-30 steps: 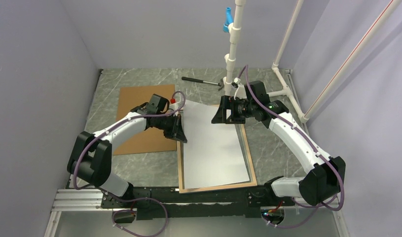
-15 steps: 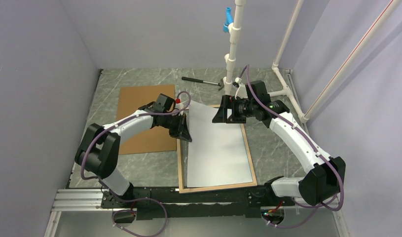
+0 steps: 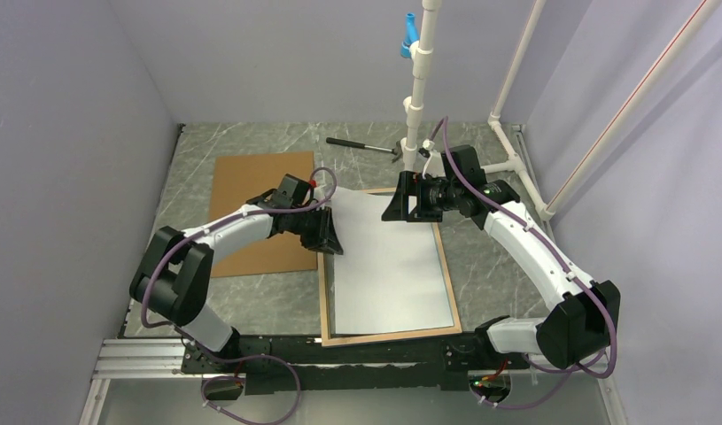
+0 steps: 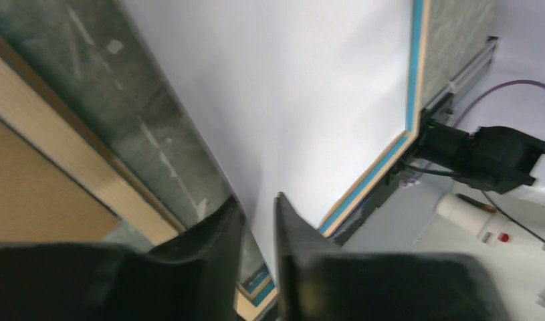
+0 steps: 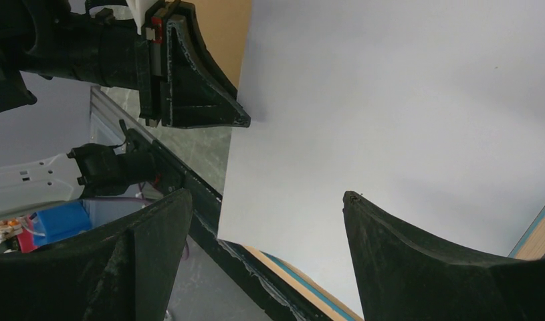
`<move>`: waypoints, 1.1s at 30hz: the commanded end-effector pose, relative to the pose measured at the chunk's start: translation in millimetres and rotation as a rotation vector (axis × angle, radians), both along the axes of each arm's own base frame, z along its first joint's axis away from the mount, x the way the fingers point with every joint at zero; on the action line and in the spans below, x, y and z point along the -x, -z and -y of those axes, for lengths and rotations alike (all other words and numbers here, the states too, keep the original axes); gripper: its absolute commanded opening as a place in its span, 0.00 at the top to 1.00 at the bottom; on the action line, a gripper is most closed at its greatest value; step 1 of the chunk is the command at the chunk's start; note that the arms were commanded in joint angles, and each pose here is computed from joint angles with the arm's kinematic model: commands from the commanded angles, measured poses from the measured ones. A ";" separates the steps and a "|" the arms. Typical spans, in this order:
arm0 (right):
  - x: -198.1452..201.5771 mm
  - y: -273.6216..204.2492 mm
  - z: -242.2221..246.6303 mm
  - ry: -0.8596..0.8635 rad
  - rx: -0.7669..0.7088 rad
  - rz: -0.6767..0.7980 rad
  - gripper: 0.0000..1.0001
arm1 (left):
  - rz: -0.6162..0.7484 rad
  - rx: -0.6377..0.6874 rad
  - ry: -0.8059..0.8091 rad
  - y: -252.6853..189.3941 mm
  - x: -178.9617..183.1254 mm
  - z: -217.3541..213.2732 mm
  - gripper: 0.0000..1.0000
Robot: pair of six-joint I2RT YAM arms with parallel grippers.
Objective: Put the photo into the frame
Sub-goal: Turn over the photo from the photo frame.
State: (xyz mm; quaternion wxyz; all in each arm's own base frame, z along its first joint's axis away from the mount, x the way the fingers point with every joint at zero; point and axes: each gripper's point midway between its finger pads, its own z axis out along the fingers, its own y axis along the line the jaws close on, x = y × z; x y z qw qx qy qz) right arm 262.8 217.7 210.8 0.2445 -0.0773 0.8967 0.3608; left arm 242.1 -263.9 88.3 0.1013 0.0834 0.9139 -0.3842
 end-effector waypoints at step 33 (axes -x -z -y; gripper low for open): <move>0.3 -5.0 2.7 -0.002 -0.017 0.052 0.15 | 0.104 -0.463 -0.180 45.9 -0.4 -38.8 0.49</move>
